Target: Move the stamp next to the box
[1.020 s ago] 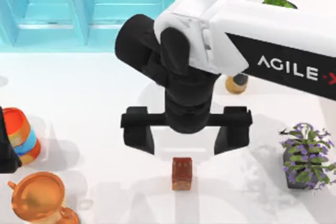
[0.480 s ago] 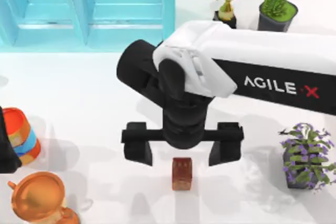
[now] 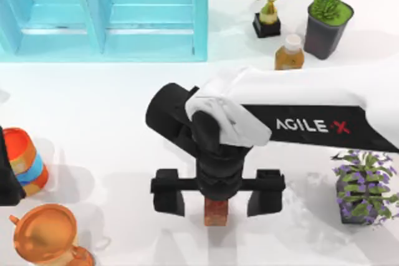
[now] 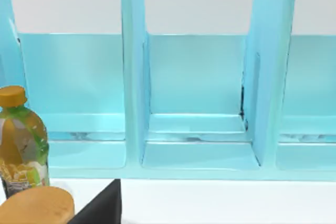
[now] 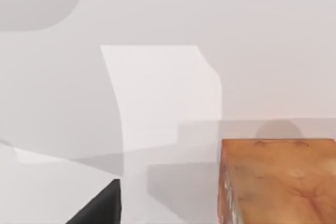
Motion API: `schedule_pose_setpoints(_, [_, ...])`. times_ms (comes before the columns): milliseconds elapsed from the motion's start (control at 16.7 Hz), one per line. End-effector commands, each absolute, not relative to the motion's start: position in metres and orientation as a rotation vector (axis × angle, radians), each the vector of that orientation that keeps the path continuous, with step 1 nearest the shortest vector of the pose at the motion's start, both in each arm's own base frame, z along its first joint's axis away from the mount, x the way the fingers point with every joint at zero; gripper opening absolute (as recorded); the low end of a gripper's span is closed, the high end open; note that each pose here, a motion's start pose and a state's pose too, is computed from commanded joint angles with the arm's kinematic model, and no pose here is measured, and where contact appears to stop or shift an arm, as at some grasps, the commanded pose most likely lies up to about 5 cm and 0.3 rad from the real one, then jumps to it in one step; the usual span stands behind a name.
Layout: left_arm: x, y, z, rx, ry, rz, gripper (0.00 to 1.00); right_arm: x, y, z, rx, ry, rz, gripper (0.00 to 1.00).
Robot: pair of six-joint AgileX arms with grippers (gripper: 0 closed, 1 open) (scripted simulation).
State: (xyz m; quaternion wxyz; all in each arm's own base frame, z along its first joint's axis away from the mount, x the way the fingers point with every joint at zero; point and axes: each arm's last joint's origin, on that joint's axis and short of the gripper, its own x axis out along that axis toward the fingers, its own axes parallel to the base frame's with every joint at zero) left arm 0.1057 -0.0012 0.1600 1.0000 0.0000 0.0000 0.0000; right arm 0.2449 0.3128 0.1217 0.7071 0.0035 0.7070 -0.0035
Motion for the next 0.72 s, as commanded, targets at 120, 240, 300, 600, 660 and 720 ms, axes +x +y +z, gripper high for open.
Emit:
schedule_pose_setpoints(120, [0.1057, -0.0012, 0.16, 0.0, 0.0, 0.0, 1.0, 0.2449, 0.3128, 0.1217, 0.008, 1.571, -0.008, 0.92])
schedule_pose_setpoints(240, [0.1057, -0.0012, 0.16, 0.0, 0.0, 0.0, 1.0, 0.2449, 0.3128, 0.1217, 0.008, 1.571, -0.008, 0.77])
schedule_pose_setpoints(300, [0.1057, -0.0012, 0.16, 0.0, 0.0, 0.0, 1.0, 0.2449, 0.3128, 0.1217, 0.008, 1.571, -0.008, 0.7])
schedule_pose_setpoints(600, [0.1057, -0.0012, 0.16, 0.0, 0.0, 0.0, 1.0, 0.2449, 0.3128, 0.1217, 0.008, 1.571, -0.008, 0.32])
schedule_pose_setpoints(660, [0.1057, -0.0012, 0.16, 0.0, 0.0, 0.0, 1.0, 0.2449, 0.3128, 0.1217, 0.008, 1.571, -0.008, 0.25])
schedule_pose_setpoints(720, [0.1057, -0.0012, 0.16, 0.0, 0.0, 0.0, 1.0, 0.2449, 0.3128, 0.1217, 0.008, 1.571, -0.008, 0.17])
